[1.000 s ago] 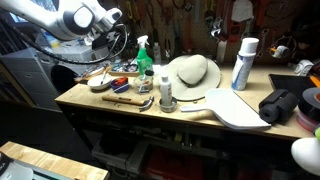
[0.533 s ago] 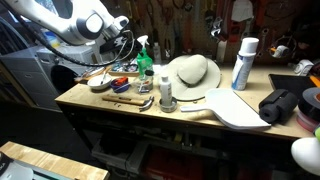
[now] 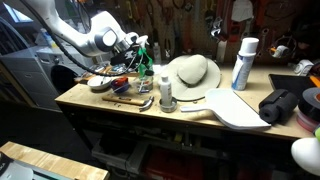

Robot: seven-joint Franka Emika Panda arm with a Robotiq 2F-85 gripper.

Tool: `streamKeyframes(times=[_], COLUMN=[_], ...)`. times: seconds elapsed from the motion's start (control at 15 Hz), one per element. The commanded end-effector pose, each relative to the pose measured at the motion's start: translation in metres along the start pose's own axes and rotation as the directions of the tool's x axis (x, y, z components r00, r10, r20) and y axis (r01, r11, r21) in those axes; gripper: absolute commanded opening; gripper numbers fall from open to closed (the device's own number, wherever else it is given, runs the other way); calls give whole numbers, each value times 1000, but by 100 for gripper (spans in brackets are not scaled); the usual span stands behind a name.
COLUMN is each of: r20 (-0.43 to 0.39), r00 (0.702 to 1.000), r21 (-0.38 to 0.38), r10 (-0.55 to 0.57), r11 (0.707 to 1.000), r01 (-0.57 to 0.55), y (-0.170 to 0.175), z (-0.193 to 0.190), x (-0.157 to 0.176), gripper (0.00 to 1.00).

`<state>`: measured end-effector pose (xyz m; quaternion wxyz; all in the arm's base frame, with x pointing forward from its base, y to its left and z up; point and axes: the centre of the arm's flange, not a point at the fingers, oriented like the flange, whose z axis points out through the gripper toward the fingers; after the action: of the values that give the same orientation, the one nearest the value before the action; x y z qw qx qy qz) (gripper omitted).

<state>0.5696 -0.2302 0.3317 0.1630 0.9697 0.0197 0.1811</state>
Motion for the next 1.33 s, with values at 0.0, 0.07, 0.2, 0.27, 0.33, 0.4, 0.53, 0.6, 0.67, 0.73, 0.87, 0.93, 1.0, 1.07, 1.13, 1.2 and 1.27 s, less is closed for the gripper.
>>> streamKeyframes(times=[0.0, 0.07, 0.2, 0.27, 0.33, 0.4, 0.53, 0.6, 0.67, 0.73, 0.87, 0.93, 1.0, 1.07, 1.13, 1.2, 1.27], r20=[4, 15, 34, 40, 51, 63, 65, 63, 59, 51, 32, 27, 27, 26, 20, -5, -34], r00=[1000, 1000, 999, 999, 999, 998, 998, 998, 998, 999, 999, 999, 999, 999, 999, 1000, 999], r21=[-32, -44, -51, -51, -51, -45, -33, -28, -24, -9, 7, 18, 49, 93, 169, 216, 264], r10=[23, 19, 17, 14, 10, 2, 0, -3, -2, 1, 14, 22, 30, 37, 39, 29, 17], r11=[999, 999, 999, 999, 999, 999, 999, 1000, 1000, 1000, 1000, 1000, 998, 995, 985, 976, 965], r01=[-23, -18, -15, -12, -8, 1, 2, 5, 3, -1, -14, -22, -31, -39, -42, -28, -7], y=[7, 9, 10, 11, 10, 9, 6, 5, 5, 8, 17, 24, 31, 35, 34, 24, 7], z=[17, 21, 28, 31, 33, 35, 34, 30, 23, 9, -22, -38, -55, -69, -84, -96, -107], x=[17, 18, 18, 17, 16, 14, 12, 13, 13, 13, 11, 10, 7, 4, 0, -4, -8], gripper=[68, 56, 39, 32, 25, 16, 2, 0, 0, 3, 3, 3, 3, 3, 3, 3, 3])
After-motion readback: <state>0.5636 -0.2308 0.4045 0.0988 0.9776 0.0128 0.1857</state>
